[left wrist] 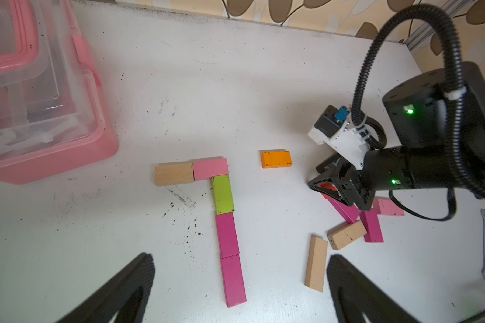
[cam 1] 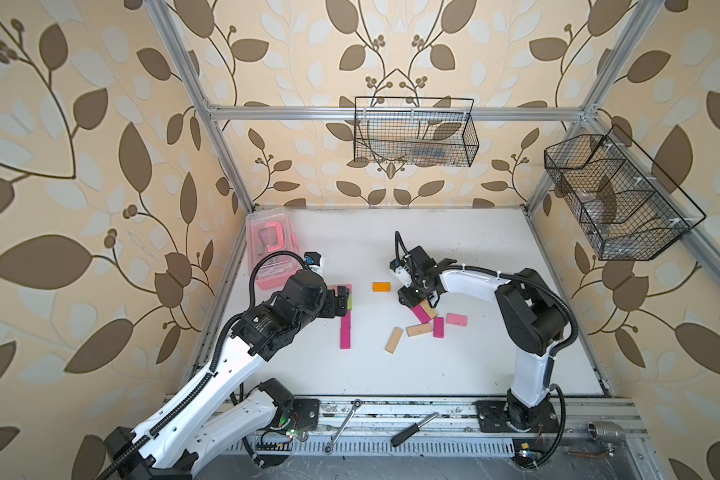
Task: Assemble the number 7 with building blocks
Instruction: Move the building block to the center of the board.
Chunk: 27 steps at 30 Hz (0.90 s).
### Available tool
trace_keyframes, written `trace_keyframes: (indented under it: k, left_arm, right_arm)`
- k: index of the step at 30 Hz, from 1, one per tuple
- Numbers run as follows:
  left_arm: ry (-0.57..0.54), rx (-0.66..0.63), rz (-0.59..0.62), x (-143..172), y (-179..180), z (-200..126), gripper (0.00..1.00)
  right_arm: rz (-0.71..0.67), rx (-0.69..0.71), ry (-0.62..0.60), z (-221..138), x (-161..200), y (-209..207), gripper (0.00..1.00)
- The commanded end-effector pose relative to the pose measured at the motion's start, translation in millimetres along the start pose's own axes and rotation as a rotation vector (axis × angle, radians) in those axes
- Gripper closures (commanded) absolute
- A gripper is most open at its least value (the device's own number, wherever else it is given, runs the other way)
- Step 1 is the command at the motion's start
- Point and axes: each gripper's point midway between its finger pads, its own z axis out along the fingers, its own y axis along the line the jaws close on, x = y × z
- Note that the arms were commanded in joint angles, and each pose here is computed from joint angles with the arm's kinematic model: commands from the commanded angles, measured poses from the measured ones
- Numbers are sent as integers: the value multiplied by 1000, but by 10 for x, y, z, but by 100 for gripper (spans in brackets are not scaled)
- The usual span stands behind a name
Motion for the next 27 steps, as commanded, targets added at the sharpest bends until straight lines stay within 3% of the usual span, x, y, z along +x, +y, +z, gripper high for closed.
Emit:
trace_keyframes:
  k: [1,8,12,14,16,17,21,23,25,27]
  left_arm:
    - [-18,32,13,-71,-70,58,1]
    - [2,76,23,-92,-190,163,1]
    - [3,85,24,-96,-208,164,1]
    - [4,78,19,-82,-187,152,1]
    - [7,84,17,-63,-189,142,1]
    - [10,88,13,-53,-192,142,1]
    - [34,100,3,3,-211,159,1]
    - [46,102,0,37,-203,150,1]
    - [46,102,-6,58,-191,133,1]
    - [37,103,-13,58,-179,94,1]
  right_arm:
    - [129,100,149,-26,591,-225,62]
    - [231,243,133,-469,884,-575,60]
    - [198,262,6,-715,583,-569,55]
    - [184,296,-91,-929,349,-565,47]
    - [179,314,-203,-1137,146,-543,28]
    - [186,296,-276,-1225,53,-512,3]
    - [316,146,-578,-1482,-199,-410,0]
    - [323,-54,-685,-1570,-310,-223,0]
    - [342,-84,-708,-1564,-337,-258,0]
    - [351,-86,-645,-1475,-344,-300,0]
